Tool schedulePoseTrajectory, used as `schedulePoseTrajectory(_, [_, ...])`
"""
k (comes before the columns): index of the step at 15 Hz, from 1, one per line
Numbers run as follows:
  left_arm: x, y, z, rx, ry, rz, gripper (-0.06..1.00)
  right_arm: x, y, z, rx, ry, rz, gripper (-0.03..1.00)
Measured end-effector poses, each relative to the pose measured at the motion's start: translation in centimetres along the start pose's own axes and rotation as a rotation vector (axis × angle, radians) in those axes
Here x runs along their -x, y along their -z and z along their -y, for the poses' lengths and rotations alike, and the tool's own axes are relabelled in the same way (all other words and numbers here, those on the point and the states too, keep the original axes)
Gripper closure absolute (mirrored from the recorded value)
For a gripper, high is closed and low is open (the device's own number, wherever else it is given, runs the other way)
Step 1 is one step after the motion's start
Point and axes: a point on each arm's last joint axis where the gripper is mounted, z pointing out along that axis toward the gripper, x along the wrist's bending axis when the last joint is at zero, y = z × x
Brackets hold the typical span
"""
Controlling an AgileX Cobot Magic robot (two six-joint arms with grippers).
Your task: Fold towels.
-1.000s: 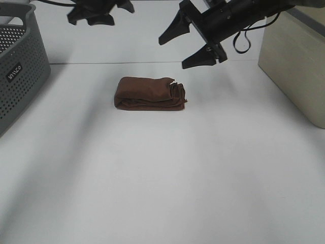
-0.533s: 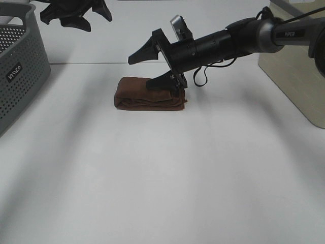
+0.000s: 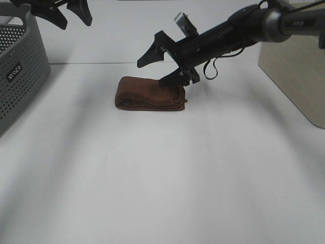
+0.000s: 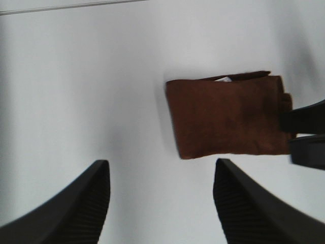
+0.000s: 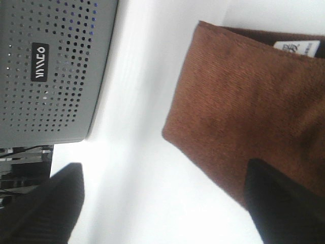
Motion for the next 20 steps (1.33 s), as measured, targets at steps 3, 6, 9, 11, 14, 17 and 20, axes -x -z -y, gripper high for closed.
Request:
schedulePoseTrajectory(3, [-0.7, 3.1, 0.4, -0.03, -0.083, -0.136, 0.37, -4.4, 4.8, 0.0, -0.031, 0.057, 0.147, 0.16])
schedulePoseTrajectory(6, [-1.1, 6.0, 0.7, 0.005, -0.134, -0.216, 0.37, -6.9, 8.9, 1.1, -0.086, 0.038, 0.351, 0.16])
schedulePoseTrajectory(9, [-0.9, 9.4, 2.6, 0.011, -0.154, -0.23, 0.37, -9.3, 13.6, 2.1, -0.076, 0.052, 0.579, 0.16])
schedulePoseTrajectory(11, [-1.1, 10.9, 5.4, -0.033, -0.161, -0.233, 0.37, -10.9, 16.4, 3.1, -0.022, 0.071, 0.672, 0.16])
schedulePoseTrajectory(14, [-1.6, 12.9, 11.0, -0.116, -0.156, -0.239, 0.37, -13.3, 19.9, 7.0, 0.003, 0.09, 0.725, 0.16])
schedulePoseTrajectory(17, [-2.2, 15.3, 17.3, -0.157, -0.154, -0.241, 0.37, -14.4, 22.9, 13.2, -0.009, 0.098, 0.777, 0.16])
schedulePoseTrajectory(20, [-2.6, 19.3, 24.6, -0.076, -0.157, -0.233, 0.37, -15.3, 26.0, 22.4, 0.023, 0.116, 0.784, 0.16])
